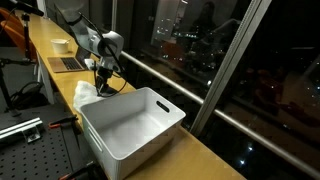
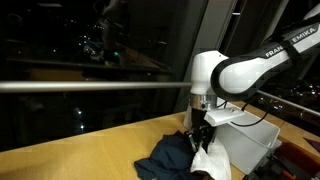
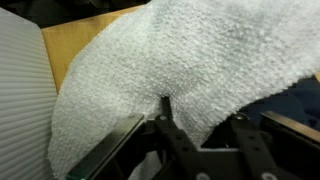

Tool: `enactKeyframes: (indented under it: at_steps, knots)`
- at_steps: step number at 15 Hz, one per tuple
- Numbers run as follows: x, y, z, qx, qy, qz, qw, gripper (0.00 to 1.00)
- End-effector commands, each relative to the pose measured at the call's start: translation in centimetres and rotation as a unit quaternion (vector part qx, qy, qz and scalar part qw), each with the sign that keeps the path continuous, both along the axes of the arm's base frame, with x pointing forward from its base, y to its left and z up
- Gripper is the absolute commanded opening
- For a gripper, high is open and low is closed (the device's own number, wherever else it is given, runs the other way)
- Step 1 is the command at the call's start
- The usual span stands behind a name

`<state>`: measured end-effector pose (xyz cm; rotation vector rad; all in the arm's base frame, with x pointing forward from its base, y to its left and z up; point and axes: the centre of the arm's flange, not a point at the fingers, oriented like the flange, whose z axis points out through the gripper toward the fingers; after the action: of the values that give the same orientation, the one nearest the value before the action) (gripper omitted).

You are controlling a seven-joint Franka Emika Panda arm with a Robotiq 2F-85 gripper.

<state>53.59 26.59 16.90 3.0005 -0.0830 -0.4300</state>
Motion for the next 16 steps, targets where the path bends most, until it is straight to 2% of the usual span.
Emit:
enactKeyframes:
  at_steps: [1, 3, 6, 10, 13, 16]
  knots:
    - [0.6, -0.2, 0.1, -0.002, 0.004, -0.004, 1.0000, 0.13]
    - [0.5, -0.3, 0.4, -0.005, 0.002, -0.005, 1.0000, 0.01]
    - [0.6, -0.1, 1.9, -0.007, -0.006, -0.004, 0.9999, 0.00]
    - [0.9, -0.2, 6.1, -0.003, -0.032, -0.004, 0.9995, 0.01]
    - [1.5, -1.7, 11.4, 0.000, -0.058, -0.012, 0.9983, 0.01]
    - [1.9, -4.1, 18.8, 0.002, -0.101, -0.028, 0.9945, 0.01]
